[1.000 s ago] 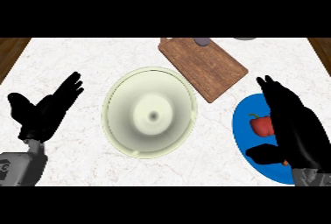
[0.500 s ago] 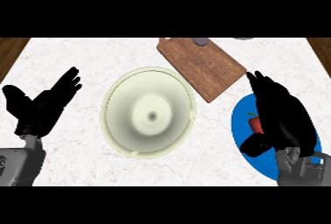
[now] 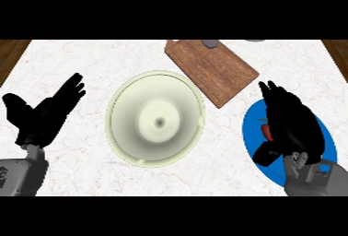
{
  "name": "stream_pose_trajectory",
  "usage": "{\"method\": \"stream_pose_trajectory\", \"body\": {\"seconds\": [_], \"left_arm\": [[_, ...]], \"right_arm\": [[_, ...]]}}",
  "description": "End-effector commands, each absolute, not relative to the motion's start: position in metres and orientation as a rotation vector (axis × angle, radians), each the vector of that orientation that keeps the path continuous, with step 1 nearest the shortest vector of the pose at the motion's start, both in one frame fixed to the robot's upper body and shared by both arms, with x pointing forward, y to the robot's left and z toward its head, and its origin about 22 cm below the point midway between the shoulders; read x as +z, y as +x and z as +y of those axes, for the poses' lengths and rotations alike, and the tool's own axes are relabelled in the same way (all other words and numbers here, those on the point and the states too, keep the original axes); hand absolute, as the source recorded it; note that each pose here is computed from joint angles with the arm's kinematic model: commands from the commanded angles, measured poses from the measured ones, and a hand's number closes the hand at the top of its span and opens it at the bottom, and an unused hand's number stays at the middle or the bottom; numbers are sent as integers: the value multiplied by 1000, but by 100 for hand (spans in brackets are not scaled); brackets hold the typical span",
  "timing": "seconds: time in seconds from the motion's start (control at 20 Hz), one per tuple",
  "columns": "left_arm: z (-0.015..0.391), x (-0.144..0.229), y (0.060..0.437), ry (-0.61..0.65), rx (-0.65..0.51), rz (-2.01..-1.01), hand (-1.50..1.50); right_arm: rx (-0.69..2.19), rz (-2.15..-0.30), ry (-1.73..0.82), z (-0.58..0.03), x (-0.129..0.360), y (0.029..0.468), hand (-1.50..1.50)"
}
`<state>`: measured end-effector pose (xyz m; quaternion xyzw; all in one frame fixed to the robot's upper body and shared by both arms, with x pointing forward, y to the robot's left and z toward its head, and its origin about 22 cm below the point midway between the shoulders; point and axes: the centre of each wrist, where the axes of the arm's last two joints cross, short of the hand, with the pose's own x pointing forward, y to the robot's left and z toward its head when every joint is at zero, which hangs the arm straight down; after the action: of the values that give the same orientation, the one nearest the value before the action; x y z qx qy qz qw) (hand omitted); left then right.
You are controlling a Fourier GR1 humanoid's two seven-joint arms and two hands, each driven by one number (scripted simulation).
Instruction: Pick the bell pepper from the plate and place it in the bowl
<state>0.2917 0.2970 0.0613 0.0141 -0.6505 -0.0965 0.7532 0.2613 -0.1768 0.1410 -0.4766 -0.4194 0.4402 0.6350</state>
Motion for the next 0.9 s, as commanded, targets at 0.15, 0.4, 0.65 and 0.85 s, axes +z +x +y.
{"method": "stream_pose_trajectory", "body": {"seconds": [0.15, 0.4, 0.65, 0.85], "left_arm": [[288, 66, 294, 43, -203, -1409, 0], [307, 65, 283, 26, -201, -1419, 0], [279, 61, 298, 31, -208, -1426, 0], [298, 64, 287, 19, -216, -1431, 0]], "right_arm": [[998, -822, -1134, -177, 136, 257, -150], [963, -802, -1148, -182, 124, 267, -150], [973, -779, -1120, -193, 116, 298, -150], [968, -785, -1110, -217, 101, 296, -150]]}}
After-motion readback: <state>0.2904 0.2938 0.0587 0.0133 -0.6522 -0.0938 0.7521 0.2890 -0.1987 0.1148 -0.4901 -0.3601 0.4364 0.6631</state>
